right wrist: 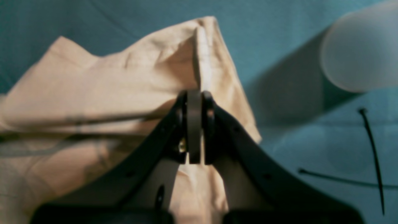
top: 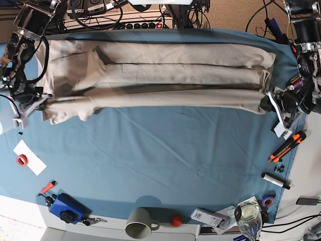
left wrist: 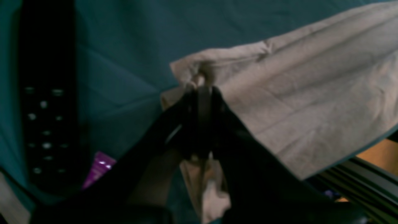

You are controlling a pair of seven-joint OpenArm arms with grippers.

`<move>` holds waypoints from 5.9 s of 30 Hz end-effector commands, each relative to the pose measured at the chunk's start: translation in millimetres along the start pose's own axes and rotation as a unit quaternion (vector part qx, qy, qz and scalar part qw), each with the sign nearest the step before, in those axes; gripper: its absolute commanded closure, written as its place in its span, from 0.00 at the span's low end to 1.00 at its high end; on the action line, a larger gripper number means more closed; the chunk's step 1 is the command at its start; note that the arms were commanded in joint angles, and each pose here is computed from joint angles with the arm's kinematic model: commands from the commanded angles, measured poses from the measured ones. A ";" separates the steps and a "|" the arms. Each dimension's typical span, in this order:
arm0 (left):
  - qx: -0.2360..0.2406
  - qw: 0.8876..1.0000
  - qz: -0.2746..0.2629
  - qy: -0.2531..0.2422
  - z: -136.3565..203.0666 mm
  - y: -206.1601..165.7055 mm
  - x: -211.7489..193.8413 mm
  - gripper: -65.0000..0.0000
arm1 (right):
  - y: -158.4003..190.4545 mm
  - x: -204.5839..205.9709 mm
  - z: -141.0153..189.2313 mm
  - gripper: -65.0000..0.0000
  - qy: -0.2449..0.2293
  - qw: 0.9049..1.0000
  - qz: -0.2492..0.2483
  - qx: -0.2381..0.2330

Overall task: Fold the T-shirt properly
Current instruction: 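Lift the shirt's side edge with both grippers and fold it over lengthwise, then lower the folded edge onto the shirt and release with both grippers, then grasp the shirt end with the left gripper and drag it toward the right gripper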

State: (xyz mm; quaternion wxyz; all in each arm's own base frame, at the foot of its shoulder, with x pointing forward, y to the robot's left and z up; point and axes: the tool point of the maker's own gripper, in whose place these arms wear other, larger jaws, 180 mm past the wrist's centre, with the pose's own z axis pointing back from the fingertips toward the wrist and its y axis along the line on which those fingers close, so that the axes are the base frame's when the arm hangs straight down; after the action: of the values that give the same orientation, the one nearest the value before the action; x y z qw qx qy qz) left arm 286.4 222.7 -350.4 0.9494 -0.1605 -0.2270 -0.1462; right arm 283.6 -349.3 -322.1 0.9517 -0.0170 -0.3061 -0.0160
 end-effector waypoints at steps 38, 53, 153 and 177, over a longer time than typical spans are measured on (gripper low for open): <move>0.043 0.999 0.026 0.006 40.1 1.6 -68.5 1.00 | -9.2 -64.8 20.2 1.00 0.068 0.997 0.021 -0.016; 0.041 0.999 0.023 -0.004 36.5 -1.1 -66.9 1.00 | -9.9 -89.8 22.6 1.00 0.102 0.994 0.023 -0.016; -0.212 0.969 -0.012 -0.123 4.7 -201.2 -25.4 1.00 | -23.7 -36.0 43.7 0.64 -0.005 0.994 0.074 -0.082; -0.231 0.951 -0.154 -0.135 -52.8 -361.6 26.9 1.00 | -38.7 -33.3 46.8 0.64 -0.011 0.990 0.068 -0.126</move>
State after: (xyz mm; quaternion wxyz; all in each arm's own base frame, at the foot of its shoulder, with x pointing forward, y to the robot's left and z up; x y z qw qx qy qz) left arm 195.4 -122.0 -313.4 0.8282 -0.3409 -0.3077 -0.3211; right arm 220.1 -378.6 -317.1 0.9462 -0.1421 -0.2907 0.0048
